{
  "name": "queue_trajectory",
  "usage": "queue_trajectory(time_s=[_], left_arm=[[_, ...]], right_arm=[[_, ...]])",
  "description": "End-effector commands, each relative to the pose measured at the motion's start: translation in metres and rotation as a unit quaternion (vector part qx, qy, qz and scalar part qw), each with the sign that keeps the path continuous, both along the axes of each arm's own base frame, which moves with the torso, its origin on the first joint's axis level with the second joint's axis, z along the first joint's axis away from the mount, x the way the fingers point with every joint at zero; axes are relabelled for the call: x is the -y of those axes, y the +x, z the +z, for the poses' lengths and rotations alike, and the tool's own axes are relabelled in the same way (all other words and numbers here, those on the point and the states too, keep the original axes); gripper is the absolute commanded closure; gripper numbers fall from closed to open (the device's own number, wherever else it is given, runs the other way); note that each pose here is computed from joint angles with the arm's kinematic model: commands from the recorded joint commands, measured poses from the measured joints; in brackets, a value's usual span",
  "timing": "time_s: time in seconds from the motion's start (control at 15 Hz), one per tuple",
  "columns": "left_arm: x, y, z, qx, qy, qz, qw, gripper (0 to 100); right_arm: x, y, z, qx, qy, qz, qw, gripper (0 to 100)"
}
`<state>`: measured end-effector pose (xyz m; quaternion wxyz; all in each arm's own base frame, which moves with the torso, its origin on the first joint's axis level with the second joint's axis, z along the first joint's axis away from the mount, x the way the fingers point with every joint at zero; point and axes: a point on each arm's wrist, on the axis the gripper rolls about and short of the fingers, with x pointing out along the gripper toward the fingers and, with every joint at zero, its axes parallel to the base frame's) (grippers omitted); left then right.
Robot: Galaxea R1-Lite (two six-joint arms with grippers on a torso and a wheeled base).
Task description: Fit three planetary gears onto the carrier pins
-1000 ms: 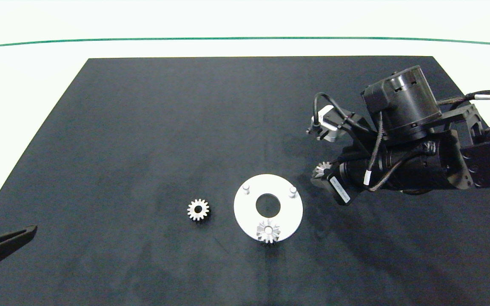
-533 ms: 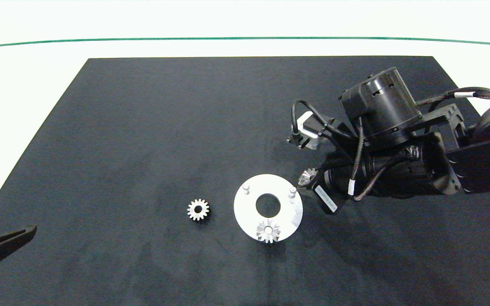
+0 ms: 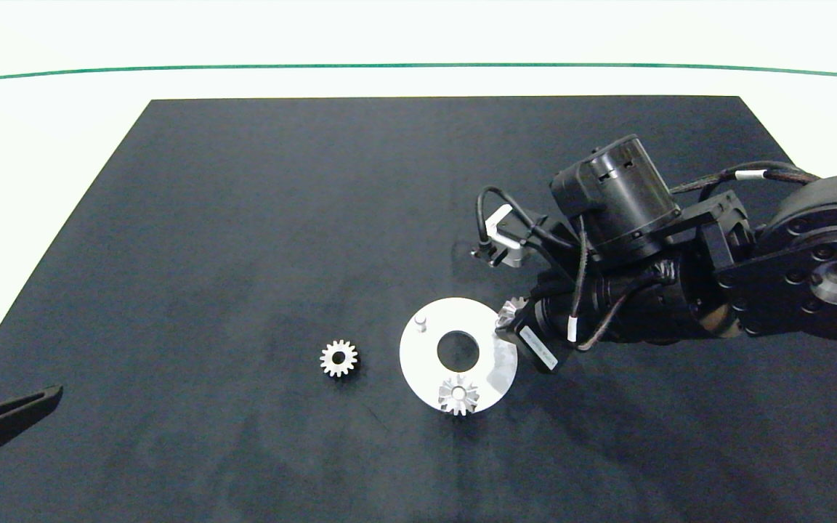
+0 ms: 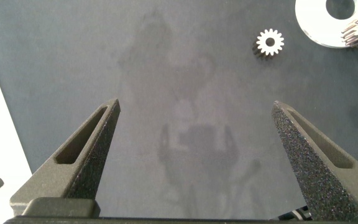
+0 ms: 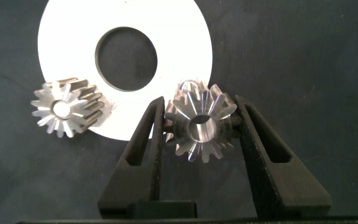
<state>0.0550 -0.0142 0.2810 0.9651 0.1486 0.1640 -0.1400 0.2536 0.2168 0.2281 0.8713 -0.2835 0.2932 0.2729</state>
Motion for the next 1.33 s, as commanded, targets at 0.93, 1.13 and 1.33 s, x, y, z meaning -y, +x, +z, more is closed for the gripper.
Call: queue_trajectory(time_s=[0.93, 1.13, 1.33], left_arm=[[0.000, 0.000, 0.000, 0.000, 0.004, -0.001, 1.0000, 0], [0.000, 0.000, -0.001, -0.001, 0.004, -0.001, 1.0000, 0], [0.000, 0.000, -0.001, -0.001, 0.004, -0.001, 1.0000, 0]], right_arm=[[-0.014, 0.008, -0.010, -0.008, -0.009, 0.009, 0.9999, 99], [-0.014, 0.010, -0.011, -0.009, -0.010, 0.006, 0.9999, 99], [-0.013, 0.010, -0.011, -0.008, -0.010, 0.006, 0.9999, 99]])
